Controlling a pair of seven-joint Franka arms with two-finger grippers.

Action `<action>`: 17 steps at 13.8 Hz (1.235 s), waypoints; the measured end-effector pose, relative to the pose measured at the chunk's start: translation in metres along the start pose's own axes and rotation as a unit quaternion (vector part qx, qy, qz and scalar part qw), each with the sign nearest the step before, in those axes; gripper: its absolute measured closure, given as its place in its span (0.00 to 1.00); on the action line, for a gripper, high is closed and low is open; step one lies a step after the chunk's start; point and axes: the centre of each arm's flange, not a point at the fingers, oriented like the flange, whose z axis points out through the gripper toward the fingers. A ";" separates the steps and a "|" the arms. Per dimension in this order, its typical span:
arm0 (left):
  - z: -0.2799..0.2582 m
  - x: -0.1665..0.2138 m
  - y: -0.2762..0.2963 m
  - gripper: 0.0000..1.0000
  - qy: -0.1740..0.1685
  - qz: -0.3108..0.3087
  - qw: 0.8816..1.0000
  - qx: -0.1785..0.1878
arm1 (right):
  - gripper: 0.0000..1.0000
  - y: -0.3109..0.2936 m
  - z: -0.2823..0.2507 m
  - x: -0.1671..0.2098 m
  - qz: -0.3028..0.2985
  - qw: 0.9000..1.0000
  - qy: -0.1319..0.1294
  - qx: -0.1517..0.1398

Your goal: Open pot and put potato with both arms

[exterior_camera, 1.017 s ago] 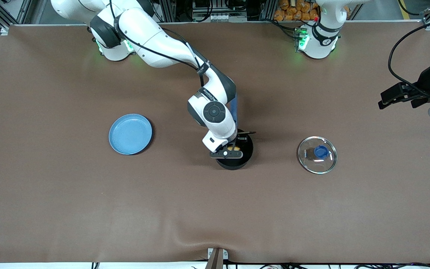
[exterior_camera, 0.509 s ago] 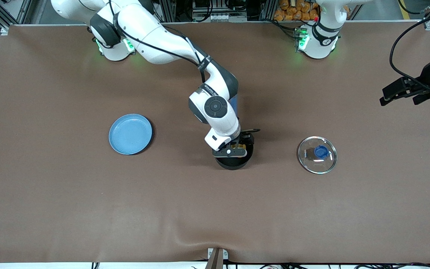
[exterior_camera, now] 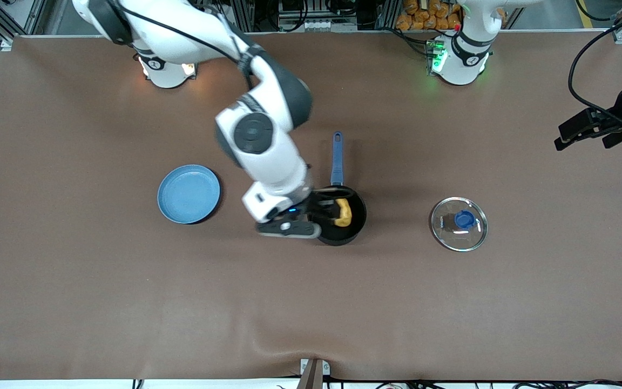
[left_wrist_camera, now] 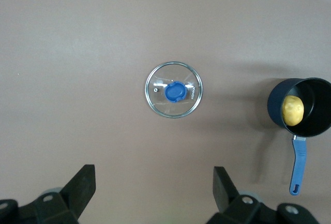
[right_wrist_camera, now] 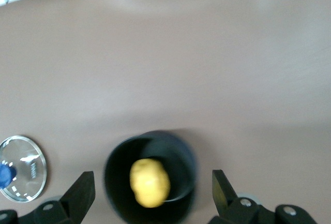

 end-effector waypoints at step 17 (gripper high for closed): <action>0.000 0.000 0.004 0.00 0.001 0.003 1.000 0.000 | 0.00 0.344 -0.282 0.076 -0.040 0.992 -0.076 -0.091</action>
